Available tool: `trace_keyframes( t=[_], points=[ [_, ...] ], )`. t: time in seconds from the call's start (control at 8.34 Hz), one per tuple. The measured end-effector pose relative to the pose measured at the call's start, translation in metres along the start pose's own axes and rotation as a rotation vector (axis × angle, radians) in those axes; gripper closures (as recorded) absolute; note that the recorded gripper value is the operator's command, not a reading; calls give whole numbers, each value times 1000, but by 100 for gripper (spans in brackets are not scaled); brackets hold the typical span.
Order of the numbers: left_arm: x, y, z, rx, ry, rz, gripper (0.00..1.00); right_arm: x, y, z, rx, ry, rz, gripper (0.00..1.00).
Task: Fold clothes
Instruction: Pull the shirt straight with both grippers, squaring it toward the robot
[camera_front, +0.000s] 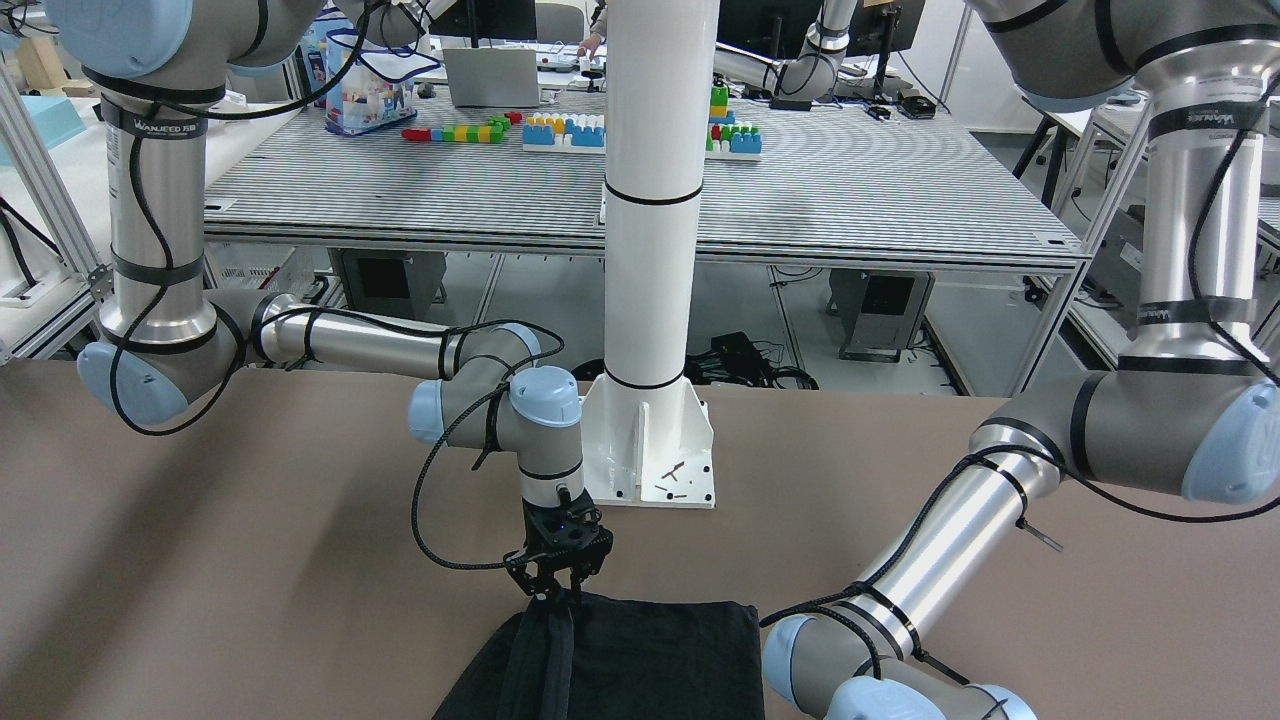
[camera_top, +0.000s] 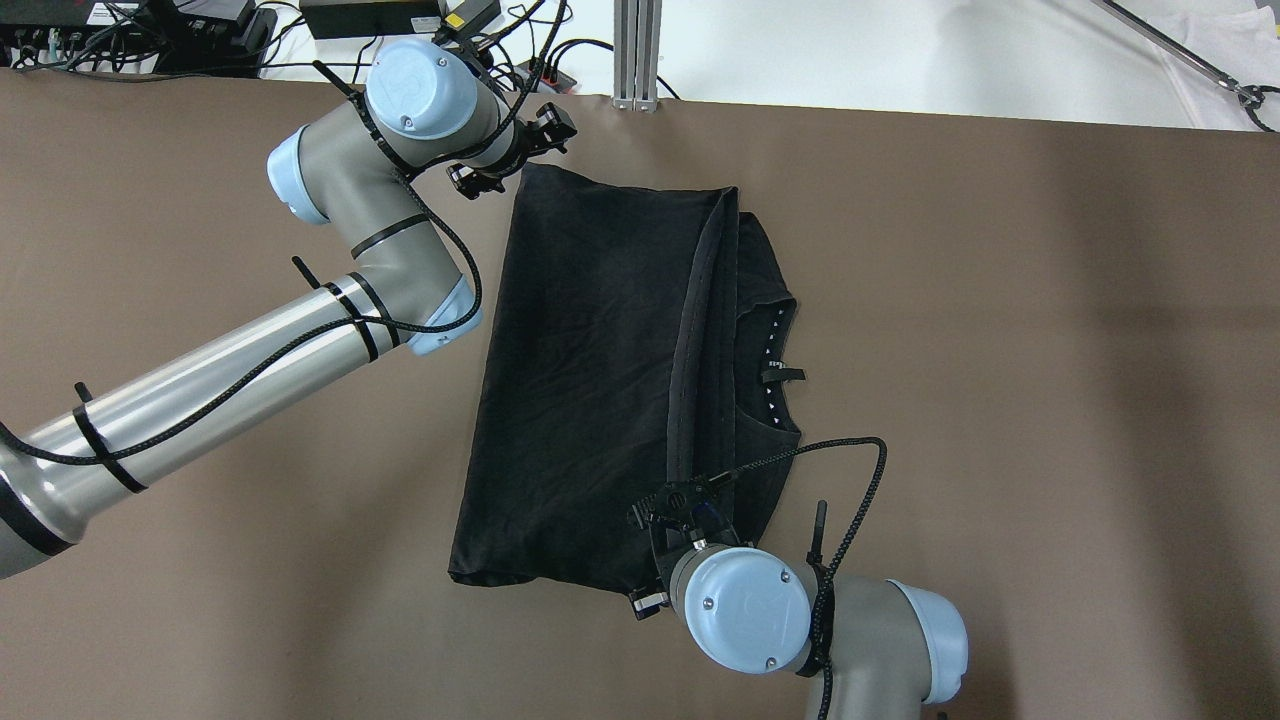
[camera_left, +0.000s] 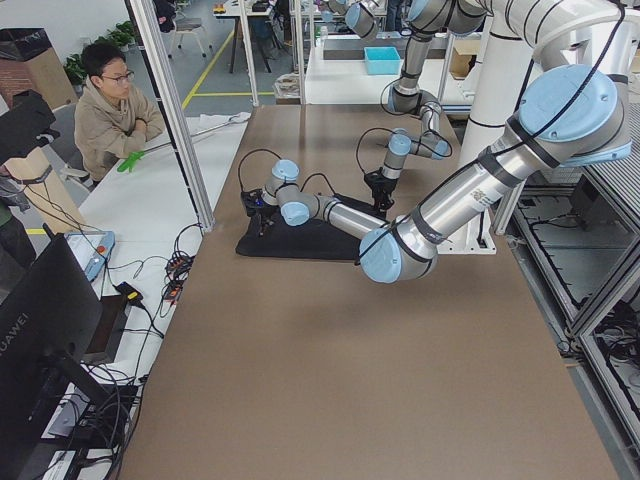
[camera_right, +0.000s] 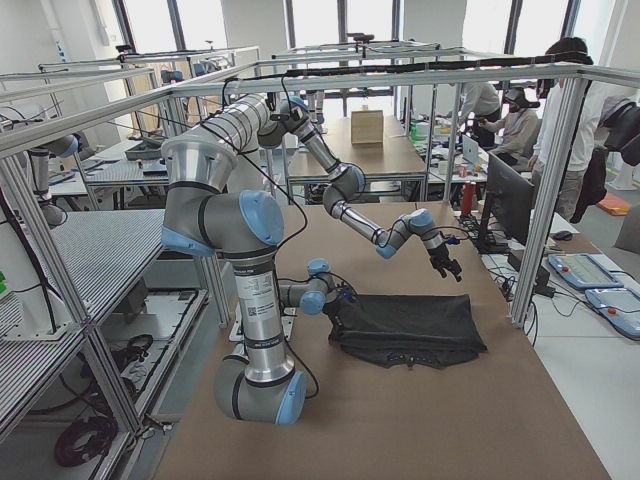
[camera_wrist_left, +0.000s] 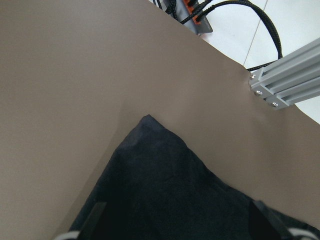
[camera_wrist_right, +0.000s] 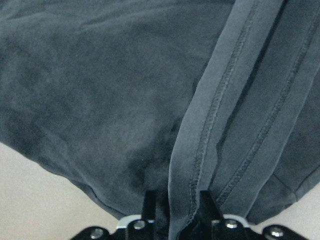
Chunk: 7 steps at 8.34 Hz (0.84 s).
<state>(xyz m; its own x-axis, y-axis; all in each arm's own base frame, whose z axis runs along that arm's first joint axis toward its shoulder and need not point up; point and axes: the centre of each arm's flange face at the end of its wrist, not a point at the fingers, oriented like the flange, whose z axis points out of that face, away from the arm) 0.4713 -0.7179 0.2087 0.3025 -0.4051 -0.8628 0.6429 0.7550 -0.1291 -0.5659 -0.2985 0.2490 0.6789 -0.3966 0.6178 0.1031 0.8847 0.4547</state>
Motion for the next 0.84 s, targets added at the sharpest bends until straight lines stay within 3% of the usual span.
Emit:
trace_keyframes(
  t=[0.6, 0.84],
  points=[
    [1, 4, -3, -2, 8, -5, 0, 2, -2, -7, -7, 1, -3, 100],
    [-1, 5, -2, -3, 6, -6, 0, 25, 14, -42, -28, -5, -10, 100]
  ],
)
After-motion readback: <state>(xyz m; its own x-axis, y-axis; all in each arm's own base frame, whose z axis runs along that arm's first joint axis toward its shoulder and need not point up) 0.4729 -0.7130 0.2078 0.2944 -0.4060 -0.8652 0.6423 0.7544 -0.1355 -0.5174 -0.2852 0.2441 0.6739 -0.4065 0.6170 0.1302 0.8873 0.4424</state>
